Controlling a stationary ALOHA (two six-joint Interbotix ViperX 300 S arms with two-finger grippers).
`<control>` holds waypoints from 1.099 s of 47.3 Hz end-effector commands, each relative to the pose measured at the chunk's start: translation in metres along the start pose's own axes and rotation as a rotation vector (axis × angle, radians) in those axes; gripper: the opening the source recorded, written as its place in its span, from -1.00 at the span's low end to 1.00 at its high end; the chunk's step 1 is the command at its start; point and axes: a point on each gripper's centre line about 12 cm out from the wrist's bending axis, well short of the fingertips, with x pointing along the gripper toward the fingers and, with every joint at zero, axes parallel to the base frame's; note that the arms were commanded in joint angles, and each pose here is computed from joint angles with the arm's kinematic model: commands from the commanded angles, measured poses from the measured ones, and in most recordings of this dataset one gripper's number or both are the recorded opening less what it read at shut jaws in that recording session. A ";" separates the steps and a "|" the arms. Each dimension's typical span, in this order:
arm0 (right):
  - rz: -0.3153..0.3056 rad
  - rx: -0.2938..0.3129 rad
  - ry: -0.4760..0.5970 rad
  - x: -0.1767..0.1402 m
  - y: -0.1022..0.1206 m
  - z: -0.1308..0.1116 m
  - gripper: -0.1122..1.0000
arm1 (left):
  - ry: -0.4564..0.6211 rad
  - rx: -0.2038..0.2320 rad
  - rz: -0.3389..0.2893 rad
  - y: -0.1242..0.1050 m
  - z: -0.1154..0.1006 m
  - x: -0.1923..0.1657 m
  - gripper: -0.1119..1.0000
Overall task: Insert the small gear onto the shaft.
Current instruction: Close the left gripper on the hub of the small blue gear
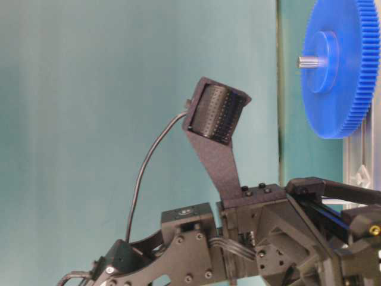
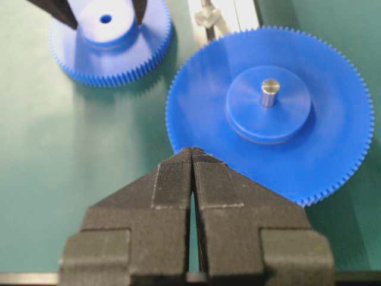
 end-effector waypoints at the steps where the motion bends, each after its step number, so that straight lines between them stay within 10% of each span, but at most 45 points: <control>1: 0.001 0.010 -0.020 -0.001 0.000 0.005 -0.77 | -0.040 -0.002 0.000 0.001 0.009 -0.011 0.88; 52: 0.001 0.021 -0.020 -0.001 0.000 0.005 -0.77 | -0.023 -0.003 0.000 0.001 0.003 -0.001 0.88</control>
